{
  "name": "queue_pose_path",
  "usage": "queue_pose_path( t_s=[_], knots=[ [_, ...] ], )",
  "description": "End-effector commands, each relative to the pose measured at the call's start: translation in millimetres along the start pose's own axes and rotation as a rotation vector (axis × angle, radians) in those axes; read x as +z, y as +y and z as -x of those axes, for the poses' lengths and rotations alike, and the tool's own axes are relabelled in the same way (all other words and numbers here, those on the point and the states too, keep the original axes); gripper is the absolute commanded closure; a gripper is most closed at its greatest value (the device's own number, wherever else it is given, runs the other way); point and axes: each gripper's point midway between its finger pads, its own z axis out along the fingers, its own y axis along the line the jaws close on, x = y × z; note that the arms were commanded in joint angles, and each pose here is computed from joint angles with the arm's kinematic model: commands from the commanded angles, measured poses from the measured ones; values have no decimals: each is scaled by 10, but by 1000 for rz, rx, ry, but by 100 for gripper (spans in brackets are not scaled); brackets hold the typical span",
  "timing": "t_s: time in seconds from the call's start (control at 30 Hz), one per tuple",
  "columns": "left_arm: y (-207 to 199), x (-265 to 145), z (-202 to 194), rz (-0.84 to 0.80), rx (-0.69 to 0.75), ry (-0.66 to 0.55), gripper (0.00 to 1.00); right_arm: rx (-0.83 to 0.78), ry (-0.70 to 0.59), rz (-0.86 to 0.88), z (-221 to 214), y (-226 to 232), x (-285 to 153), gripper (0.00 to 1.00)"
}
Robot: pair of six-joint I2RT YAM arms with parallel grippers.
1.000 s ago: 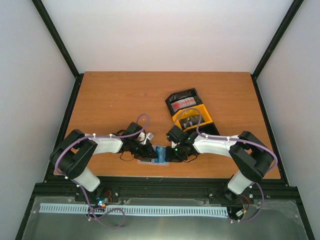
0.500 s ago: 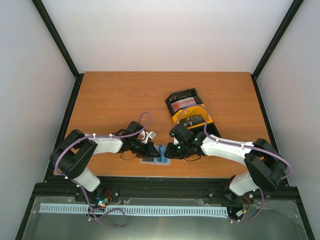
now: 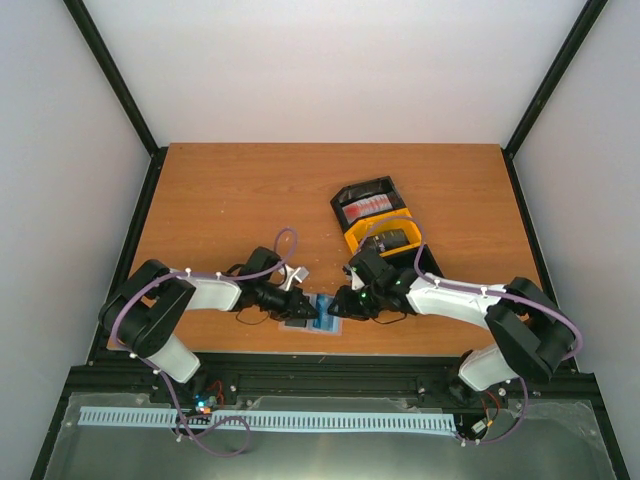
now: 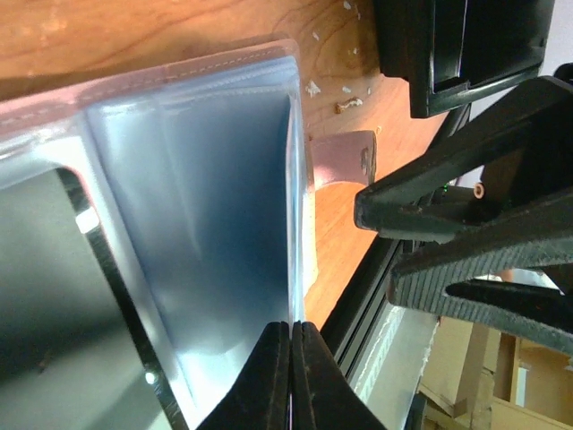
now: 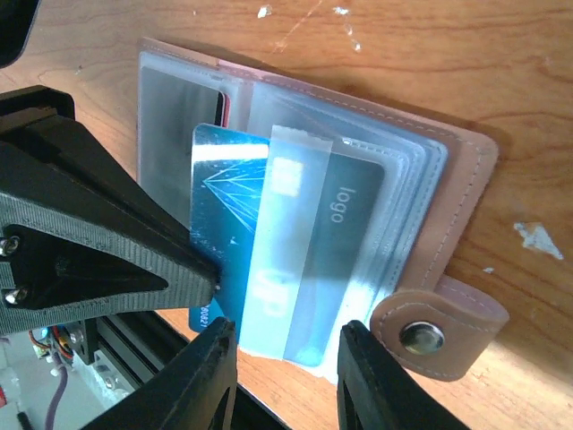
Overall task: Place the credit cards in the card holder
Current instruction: Insert the credit card into the card holder.
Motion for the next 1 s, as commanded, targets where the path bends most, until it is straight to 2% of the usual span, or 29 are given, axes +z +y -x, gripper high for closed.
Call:
queue_pose_path(
  t_s=[0.0,0.53,0.97],
  knots=[
    [-108,-61,32,-77,38,-9,99,21,-1,63,26,26,36,67],
    [-122,-88,18,-145,23,0,99,67,13,99,42,-68,123,67],
    [-57,-57,8,-141,1,5,99,51,67,192,10,63,225,63]
  ],
)
